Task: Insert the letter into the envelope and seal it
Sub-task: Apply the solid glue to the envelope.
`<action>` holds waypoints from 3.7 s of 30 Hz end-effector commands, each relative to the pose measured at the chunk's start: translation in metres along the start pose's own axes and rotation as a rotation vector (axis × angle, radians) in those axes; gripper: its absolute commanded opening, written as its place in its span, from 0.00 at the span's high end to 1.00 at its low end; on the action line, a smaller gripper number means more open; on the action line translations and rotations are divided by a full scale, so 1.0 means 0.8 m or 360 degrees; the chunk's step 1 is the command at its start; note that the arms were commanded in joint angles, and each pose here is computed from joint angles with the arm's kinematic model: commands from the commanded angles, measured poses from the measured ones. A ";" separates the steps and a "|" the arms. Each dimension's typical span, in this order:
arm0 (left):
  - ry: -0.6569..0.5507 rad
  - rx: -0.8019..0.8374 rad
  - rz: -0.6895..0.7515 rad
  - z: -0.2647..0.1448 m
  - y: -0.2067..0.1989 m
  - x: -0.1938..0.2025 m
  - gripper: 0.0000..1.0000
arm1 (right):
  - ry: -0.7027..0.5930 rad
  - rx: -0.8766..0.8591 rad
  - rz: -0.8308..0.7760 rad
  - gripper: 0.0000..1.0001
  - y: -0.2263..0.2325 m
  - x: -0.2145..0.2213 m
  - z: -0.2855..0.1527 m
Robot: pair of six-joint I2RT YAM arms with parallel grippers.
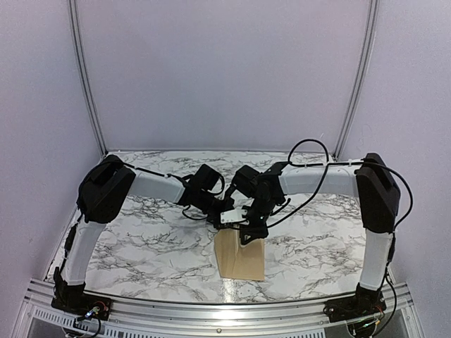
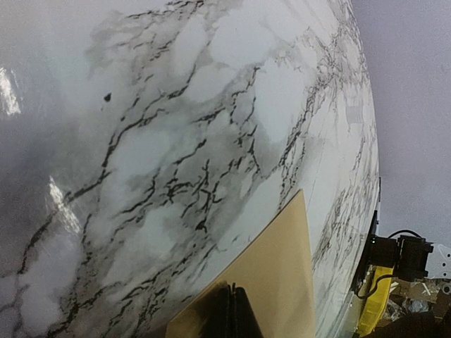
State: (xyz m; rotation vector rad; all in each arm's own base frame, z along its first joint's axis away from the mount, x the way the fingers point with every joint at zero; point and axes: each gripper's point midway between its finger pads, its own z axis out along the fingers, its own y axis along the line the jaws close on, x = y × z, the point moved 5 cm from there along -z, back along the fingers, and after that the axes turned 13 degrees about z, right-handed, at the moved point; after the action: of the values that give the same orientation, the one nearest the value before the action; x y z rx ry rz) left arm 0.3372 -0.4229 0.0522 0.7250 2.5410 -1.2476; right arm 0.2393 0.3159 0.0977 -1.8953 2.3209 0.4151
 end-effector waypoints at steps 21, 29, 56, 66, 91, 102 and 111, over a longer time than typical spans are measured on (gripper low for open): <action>0.0218 -0.0360 0.0101 0.009 0.029 0.026 1.00 | 0.0185 -0.0109 0.0050 0.98 0.033 0.032 0.008; 0.0239 -0.0402 0.0148 0.008 0.026 0.028 1.00 | 0.0188 0.0111 0.0072 0.99 0.003 0.023 0.010; 0.0258 -0.0392 0.0145 0.012 0.030 0.032 1.00 | 0.0196 0.0123 0.0067 1.00 -0.003 0.012 -0.005; 0.0228 -0.0540 0.0188 -0.002 0.033 0.023 1.00 | 0.0231 0.0003 0.0068 0.99 0.025 0.029 -0.004; 0.0266 -0.0517 0.0190 0.002 0.035 0.028 1.00 | 0.0191 0.0263 0.0050 1.00 0.004 0.013 -0.005; 0.0283 -0.0474 0.0193 0.006 0.033 0.030 1.00 | 0.0115 0.0421 0.0107 1.00 -0.034 -0.002 -0.019; 0.0285 -0.0472 0.0203 0.006 0.033 0.030 1.00 | 0.0065 0.0367 0.0116 1.00 -0.046 -0.009 -0.014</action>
State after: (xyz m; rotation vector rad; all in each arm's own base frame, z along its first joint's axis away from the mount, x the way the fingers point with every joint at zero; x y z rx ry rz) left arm 0.3411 -0.4227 0.0595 0.9301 2.5353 -0.8838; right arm 0.2611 0.3014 0.1001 -1.7808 2.3974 0.1003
